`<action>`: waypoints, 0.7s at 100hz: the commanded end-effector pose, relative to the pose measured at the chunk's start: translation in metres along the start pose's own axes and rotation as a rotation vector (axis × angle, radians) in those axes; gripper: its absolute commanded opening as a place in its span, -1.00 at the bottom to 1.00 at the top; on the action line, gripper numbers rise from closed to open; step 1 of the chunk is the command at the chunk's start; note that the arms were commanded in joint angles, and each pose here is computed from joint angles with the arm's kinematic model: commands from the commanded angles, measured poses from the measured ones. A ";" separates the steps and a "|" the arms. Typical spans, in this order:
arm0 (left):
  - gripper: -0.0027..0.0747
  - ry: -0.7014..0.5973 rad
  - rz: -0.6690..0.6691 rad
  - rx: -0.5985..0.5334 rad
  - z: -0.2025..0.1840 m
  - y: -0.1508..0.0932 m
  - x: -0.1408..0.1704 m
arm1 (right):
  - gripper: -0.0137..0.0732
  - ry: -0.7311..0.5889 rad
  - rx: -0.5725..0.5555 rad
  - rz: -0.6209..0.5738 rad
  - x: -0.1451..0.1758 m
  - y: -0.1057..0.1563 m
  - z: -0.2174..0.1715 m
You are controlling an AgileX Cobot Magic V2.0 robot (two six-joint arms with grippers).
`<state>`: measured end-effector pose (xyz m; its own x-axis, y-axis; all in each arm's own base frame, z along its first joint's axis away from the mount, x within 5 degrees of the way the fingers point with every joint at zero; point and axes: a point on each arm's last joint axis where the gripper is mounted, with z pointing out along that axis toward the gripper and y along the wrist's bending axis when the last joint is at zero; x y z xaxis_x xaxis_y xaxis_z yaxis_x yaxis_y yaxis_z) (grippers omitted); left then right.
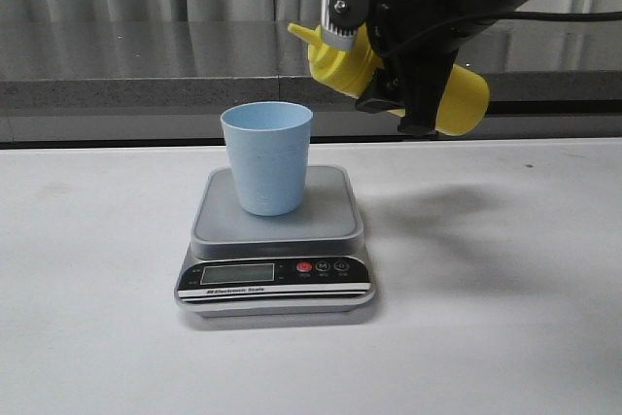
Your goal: Pour seasoning into cup on scale with both arms
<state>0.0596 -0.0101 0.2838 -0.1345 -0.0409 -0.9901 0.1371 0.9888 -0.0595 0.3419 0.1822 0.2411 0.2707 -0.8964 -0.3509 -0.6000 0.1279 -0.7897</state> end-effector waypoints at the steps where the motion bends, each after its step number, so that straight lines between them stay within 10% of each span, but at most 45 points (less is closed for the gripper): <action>1: -0.98 -0.093 -0.014 -0.004 -0.002 0.000 -0.015 | -0.14 -0.010 0.086 -0.091 -0.014 -0.024 -0.018; 70: -0.98 -0.093 -0.014 -0.004 -0.002 0.000 -0.015 | -0.14 0.178 0.141 -0.503 -0.030 -0.016 -0.006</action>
<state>0.0596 -0.0101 0.2838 -0.1345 -0.0409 -0.9901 0.1371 0.9888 -0.0595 0.3394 0.2043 0.2356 0.3736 -0.9229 0.0926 -0.4299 -0.2608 -0.8644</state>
